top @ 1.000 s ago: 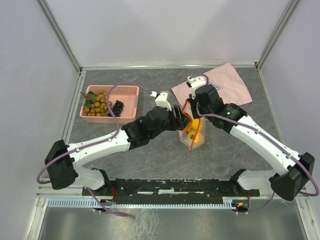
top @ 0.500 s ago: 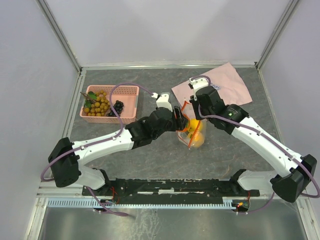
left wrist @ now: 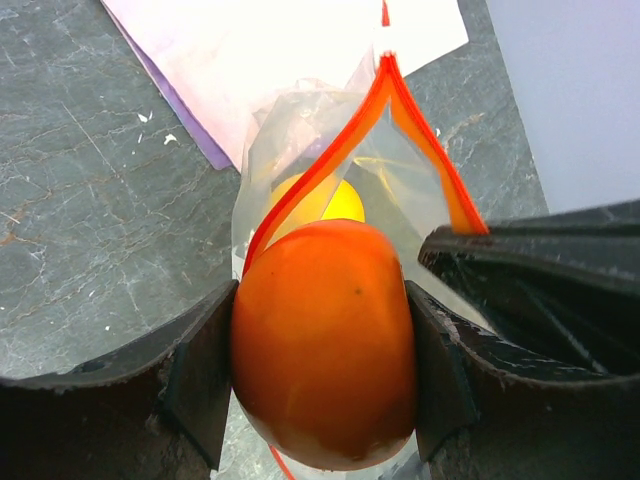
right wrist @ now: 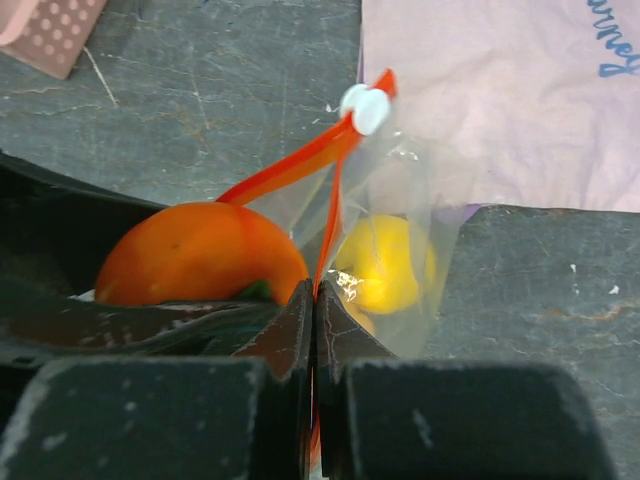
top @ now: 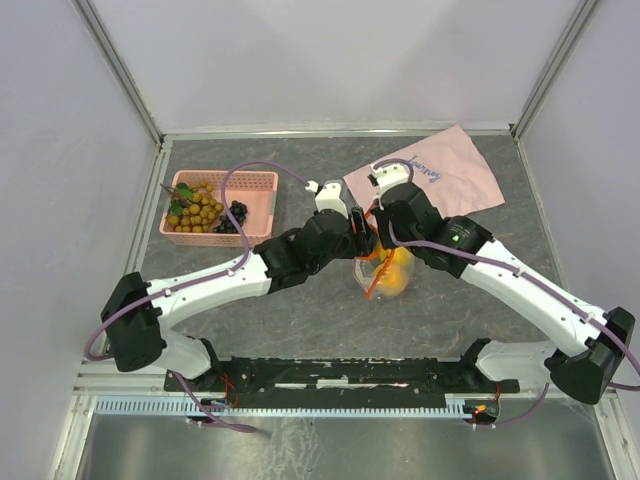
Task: Place the food in the zip-top bag and seal the zipper
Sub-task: Place the fake fruit in the zipper food storage bag.
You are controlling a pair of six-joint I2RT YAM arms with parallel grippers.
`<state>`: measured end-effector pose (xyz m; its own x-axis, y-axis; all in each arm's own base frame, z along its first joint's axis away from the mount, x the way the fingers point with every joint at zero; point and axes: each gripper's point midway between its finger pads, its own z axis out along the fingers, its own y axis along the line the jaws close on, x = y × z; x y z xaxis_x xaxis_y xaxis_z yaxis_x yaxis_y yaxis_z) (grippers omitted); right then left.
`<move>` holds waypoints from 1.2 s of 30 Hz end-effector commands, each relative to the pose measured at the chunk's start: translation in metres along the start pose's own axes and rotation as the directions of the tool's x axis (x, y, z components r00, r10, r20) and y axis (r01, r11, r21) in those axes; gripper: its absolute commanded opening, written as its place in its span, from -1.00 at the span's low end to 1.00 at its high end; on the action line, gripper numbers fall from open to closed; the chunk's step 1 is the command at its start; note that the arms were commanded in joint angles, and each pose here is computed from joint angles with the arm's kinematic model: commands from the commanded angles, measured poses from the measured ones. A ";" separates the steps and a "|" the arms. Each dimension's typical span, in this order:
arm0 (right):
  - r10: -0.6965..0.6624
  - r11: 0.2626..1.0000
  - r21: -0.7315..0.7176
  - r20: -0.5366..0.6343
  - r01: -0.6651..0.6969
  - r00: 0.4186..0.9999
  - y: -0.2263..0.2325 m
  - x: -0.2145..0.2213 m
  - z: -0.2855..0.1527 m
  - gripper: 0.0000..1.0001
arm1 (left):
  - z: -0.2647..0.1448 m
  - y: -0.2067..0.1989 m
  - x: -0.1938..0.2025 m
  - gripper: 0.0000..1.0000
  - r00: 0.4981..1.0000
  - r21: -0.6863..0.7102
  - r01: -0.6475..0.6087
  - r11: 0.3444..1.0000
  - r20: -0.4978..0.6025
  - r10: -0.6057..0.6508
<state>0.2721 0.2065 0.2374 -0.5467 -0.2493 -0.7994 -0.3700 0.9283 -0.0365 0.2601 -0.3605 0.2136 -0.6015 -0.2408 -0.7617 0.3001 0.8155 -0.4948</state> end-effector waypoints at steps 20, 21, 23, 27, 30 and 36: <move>0.035 0.982 0.181 0.117 -0.056 0.992 -0.027 -0.018 -0.013 -0.97 | -0.007 0.058 -0.042 -0.54 0.978 -0.345 0.035 0.938 0.207 0.039; 0.034 0.982 0.179 0.116 -0.055 0.993 -0.026 -0.018 -0.012 -0.97 | -0.010 0.059 -0.044 -0.54 0.976 -0.353 0.031 0.935 0.213 0.047; 0.031 0.985 0.166 0.109 -0.049 0.994 -0.022 -0.018 -0.009 -0.97 | -0.015 0.055 -0.047 -0.53 0.976 -0.328 0.029 0.944 0.211 0.043; 0.032 0.992 0.119 0.110 -0.045 0.993 -0.012 -0.021 -0.003 -0.97 | -0.018 0.026 -0.044 -0.54 0.985 -0.165 0.039 0.986 0.171 -0.010; 0.035 0.994 0.099 0.112 -0.046 0.993 -0.007 -0.023 -0.001 -0.97 | -0.021 0.006 -0.042 -0.54 0.989 -0.054 0.050 0.997 0.140 -0.042; 0.042 0.996 0.077 0.118 -0.052 0.992 -0.002 -0.025 0.000 -0.97 | -0.017 -0.017 -0.034 -0.54 0.996 0.039 0.040 0.998 0.080 -0.043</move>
<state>0.2820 0.2005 0.2427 -0.5092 -0.2087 -0.8350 -0.2682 0.9603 -0.0764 0.2679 -0.3360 0.2368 -0.5445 -0.3234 -0.7739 0.2116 0.8399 -0.4998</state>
